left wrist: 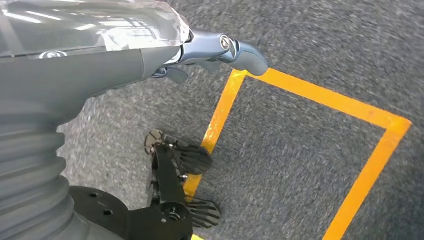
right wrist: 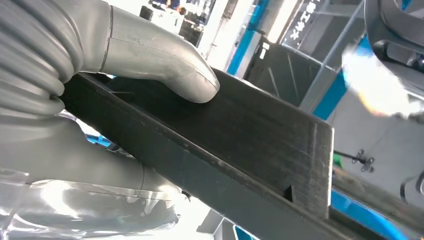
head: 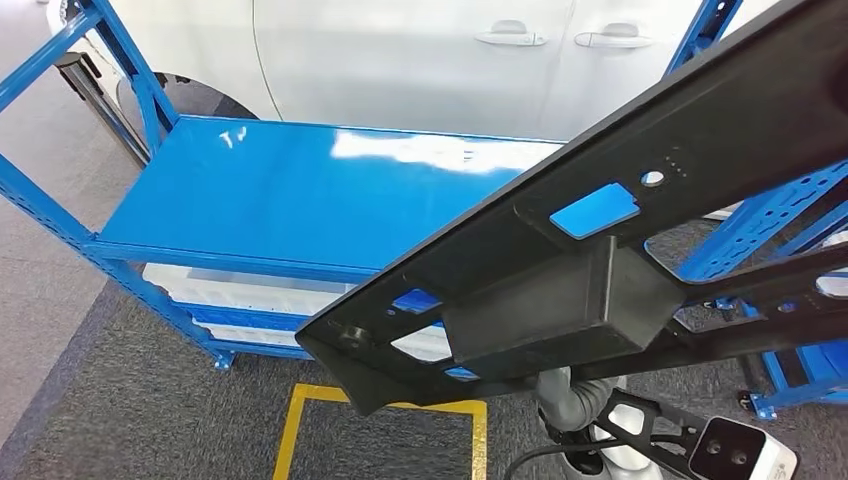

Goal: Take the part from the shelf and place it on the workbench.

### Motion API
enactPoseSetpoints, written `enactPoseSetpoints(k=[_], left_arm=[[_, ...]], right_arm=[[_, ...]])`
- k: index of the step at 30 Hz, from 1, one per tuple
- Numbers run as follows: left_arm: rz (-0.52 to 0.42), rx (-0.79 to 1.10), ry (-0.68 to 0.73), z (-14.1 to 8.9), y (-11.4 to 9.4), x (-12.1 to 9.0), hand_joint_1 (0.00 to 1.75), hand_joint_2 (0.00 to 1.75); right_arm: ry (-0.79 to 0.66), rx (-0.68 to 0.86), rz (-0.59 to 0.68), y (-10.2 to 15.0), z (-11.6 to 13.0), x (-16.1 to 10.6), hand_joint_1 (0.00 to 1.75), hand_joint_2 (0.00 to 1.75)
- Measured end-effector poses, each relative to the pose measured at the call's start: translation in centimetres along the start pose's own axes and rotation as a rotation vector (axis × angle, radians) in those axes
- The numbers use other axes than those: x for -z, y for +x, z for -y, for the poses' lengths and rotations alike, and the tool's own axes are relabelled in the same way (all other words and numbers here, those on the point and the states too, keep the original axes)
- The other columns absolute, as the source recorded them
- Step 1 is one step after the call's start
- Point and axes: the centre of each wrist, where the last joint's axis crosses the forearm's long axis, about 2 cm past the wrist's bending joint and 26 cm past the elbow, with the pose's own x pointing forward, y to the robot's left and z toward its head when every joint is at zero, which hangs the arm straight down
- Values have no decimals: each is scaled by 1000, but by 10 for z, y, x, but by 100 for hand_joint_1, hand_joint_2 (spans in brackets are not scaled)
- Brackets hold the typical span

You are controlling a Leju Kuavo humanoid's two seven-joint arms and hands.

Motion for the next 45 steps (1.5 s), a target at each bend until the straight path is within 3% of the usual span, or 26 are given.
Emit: enactPoseSetpoints(k=[25, 35, 45], left_arm=[[-4, -3, 5, 5, -1, -1, 0, 175], [-96, 41, 78, -4, 5, 2, 0, 175], [-114, 51, 103, -16, 5, 4, 0, 175]], right_arm=[[-32, -60, 11, 5, 3, 2, 175, 175], [-30, -87, 2, 6, 8, 1, 175, 175], [-44, -117, -5, 7, 10, 0, 175, 175]])
